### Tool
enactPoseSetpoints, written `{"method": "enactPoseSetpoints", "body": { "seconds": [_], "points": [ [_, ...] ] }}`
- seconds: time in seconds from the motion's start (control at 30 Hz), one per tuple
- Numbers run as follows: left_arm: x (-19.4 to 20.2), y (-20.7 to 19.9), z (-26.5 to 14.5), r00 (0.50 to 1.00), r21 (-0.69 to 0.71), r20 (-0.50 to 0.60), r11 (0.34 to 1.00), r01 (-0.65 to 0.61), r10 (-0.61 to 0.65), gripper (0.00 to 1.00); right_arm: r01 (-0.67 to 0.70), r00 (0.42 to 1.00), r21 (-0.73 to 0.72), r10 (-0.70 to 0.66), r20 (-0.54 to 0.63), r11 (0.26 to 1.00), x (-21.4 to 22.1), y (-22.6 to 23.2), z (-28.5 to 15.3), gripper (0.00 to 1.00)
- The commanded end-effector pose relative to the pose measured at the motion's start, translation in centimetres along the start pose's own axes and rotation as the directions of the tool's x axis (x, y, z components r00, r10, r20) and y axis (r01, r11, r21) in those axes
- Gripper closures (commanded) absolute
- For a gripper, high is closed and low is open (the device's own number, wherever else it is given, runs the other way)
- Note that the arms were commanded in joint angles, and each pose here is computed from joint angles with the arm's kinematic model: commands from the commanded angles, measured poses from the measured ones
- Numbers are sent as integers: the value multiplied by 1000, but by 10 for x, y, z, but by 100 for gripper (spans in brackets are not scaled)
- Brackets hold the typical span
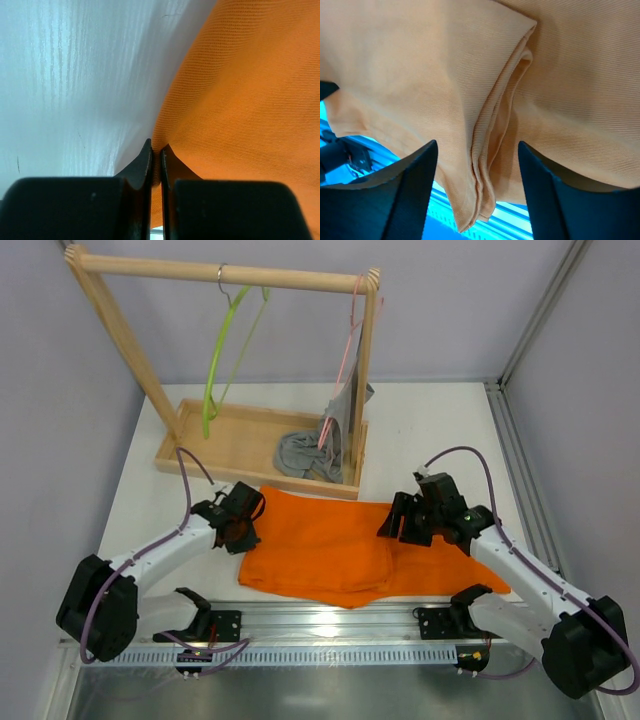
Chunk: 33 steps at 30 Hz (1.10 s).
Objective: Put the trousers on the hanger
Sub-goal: Fold the trousers
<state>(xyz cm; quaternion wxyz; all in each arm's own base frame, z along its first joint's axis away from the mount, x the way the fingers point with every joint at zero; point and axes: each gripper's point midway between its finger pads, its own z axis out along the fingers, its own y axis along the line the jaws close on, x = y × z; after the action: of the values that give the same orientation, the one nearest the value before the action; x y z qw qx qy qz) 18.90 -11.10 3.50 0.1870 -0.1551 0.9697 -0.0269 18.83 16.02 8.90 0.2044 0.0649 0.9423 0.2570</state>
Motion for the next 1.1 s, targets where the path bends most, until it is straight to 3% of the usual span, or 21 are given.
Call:
{"method": "enactPoseSetpoints", "body": {
  "seconds": [0.0,0.13,0.17,0.27,0.4,0.53,0.63,0.87,1.07],
  "points": [
    [-5,20,3,1000,-92,27,996,9,-7,100,-48,996,-18,49,74,999,-12,3,1,30],
    [-11,21,0,999,-105,48,994,9,-4,90,-81,994,-63,85,65,995,-15,9,18,28],
    [-15,19,-6,998,-103,55,995,11,-5,76,-85,994,-67,90,68,994,-17,10,19,28],
    [-27,15,-20,996,-91,85,996,2,6,53,-107,991,-86,113,74,991,-19,12,27,28],
    [-51,-10,-51,988,20,156,1000,4,-7,50,-138,985,-96,147,91,986,-22,11,34,28],
    [-34,-52,-54,996,251,88,968,8,-31,49,-161,982,-114,170,78,980,-16,9,44,28],
    [-23,-67,-40,998,333,49,943,15,-33,48,-151,984,-114,161,82,982,-17,7,50,28],
    [2,-57,3,999,258,-34,966,22,-14,48,-67,992,-206,88,94,976,-34,32,51,28],
    [21,-35,26,996,153,-94,988,11,3,48,140,931,-169,-72,358,976,-85,52,-8,28]
  ]
}}
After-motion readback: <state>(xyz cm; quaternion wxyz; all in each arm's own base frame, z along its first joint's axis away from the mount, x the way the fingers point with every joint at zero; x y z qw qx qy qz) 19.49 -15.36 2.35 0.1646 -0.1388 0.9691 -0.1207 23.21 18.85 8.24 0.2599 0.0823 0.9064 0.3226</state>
